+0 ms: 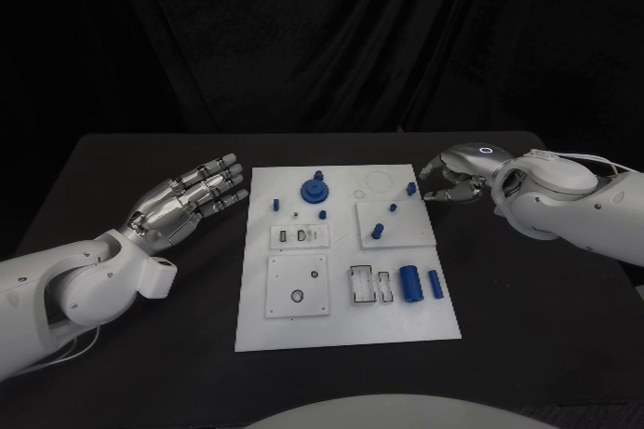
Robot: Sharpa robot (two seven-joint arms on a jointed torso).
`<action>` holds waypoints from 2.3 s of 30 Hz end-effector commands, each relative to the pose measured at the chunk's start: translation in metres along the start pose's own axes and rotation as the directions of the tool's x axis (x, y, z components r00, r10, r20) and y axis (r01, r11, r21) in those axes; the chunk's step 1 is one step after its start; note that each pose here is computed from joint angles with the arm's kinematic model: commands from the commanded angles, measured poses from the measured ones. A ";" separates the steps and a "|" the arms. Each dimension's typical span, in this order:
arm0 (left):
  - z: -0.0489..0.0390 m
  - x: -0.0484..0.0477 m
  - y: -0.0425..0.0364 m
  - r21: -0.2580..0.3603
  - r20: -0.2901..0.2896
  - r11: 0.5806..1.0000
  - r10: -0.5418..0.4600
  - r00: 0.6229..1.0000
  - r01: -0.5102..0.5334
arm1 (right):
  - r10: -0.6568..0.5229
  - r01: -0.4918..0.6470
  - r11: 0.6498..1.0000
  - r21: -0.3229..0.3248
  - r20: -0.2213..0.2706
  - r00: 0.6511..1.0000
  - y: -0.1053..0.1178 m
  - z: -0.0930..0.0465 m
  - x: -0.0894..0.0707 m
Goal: Assemble the parts on the task board
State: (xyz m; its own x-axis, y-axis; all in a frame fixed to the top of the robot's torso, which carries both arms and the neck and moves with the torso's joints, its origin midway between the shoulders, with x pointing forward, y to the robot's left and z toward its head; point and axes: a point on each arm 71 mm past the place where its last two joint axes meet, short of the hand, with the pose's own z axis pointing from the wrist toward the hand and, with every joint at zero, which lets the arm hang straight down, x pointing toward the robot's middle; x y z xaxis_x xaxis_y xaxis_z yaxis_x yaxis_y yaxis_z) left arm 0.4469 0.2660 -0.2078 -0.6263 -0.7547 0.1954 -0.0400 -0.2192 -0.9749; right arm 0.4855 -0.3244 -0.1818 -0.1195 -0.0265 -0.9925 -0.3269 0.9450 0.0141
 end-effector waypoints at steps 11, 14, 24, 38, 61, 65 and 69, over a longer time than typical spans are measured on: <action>-0.0006 0.0007 0.0005 0.005 -0.011 1.000 -0.010 1.000 0.010 | -0.001 0.000 1.000 0.015 0.023 1.000 0.003 0.011 0.008; -0.0007 0.0007 0.0007 0.003 -0.011 1.000 -0.010 1.000 0.010 | 0.005 -0.005 1.000 0.012 0.021 1.000 0.004 0.013 0.009; -0.0007 0.0002 0.0013 -0.003 -0.012 1.000 -0.011 1.000 0.011 | 0.012 -0.012 1.000 -0.007 0.038 0.999 0.009 0.017 0.010; -0.0008 -0.0002 0.0028 -0.009 -0.013 1.000 -0.013 1.000 0.013 | 0.009 -0.008 1.000 -0.014 0.040 0.999 0.011 0.023 0.010; -0.0018 -0.0008 0.0057 -0.017 -0.014 1.000 -0.017 1.000 0.017 | 0.006 -0.005 1.000 -0.028 0.035 0.999 0.015 0.028 0.011; -0.0025 -0.0011 0.0061 -0.018 -0.012 1.000 -0.018 1.000 0.018 | 0.009 -0.007 0.999 -0.038 0.055 0.998 0.016 0.027 0.009; -0.0035 -0.0014 0.0062 -0.018 -0.010 1.000 -0.018 1.000 0.018 | 0.018 -0.013 0.999 -0.051 0.097 0.995 0.018 0.025 0.006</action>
State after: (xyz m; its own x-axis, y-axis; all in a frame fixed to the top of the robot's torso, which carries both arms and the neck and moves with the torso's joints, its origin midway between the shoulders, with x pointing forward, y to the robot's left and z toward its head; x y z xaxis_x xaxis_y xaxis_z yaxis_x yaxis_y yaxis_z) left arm 0.4459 0.2691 -0.2152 -0.6246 -0.7538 0.2039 -0.0671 -0.2083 -0.9758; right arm 0.5037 -0.3007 -0.1938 -0.0833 -0.0021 -0.9965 -0.3567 0.9338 0.0278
